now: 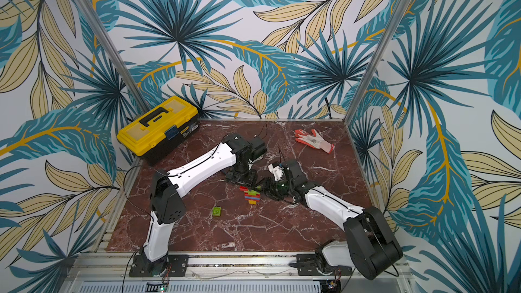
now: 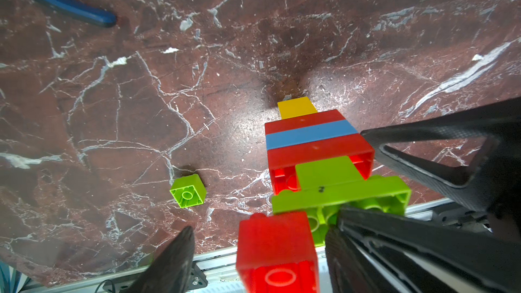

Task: Assemble a carrot with lego
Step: Assemble the lego brick with the lego brick.

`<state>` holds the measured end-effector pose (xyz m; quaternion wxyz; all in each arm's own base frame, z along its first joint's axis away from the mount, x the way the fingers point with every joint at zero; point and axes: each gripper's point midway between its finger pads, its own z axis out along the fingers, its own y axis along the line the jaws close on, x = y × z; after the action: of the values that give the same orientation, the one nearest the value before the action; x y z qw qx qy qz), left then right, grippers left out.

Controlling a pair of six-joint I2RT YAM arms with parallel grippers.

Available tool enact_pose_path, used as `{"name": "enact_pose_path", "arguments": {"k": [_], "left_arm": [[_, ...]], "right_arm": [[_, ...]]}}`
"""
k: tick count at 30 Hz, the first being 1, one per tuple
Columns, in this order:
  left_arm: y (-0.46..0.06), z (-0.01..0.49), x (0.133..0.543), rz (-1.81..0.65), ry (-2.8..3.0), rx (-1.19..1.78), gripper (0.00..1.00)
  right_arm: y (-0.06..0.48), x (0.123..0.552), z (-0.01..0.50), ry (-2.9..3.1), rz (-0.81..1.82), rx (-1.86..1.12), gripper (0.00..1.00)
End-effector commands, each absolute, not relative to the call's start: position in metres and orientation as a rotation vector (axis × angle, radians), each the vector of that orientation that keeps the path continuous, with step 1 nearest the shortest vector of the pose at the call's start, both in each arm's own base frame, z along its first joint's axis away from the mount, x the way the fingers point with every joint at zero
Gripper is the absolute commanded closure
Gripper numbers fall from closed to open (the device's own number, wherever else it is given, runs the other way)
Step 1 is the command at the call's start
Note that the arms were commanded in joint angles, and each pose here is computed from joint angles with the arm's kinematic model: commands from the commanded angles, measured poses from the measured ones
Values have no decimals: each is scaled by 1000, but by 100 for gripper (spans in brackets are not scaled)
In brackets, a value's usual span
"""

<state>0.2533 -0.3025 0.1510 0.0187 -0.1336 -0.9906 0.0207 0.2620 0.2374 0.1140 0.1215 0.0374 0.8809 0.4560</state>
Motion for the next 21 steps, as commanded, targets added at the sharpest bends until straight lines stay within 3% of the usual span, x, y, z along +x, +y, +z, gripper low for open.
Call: {"name": "enact_pose_path", "arguments": {"k": [1,6,9,13,17,21], "left_arm": [[-300,188,257,157,-3176,-393,25],[-278,210,263,159,-3260,-288,28],[-266,216,267,167,-3288,-240,37],[-275,214,268,468,-3232,-171,49],[-277,209,269,605,-3205,-147,50],[-295,215,269,958,-3100,-98,50]], "right_arm": [[222,244,76,2728,1207,194,40],[222,243,75,2731,1208,193,41],[222,244,76,2728,1208,191,41],[223,243,77,2729,1212,188,41],[222,243,77,2731,1204,184,41],[222,242,75,2738,1202,187,41]]}}
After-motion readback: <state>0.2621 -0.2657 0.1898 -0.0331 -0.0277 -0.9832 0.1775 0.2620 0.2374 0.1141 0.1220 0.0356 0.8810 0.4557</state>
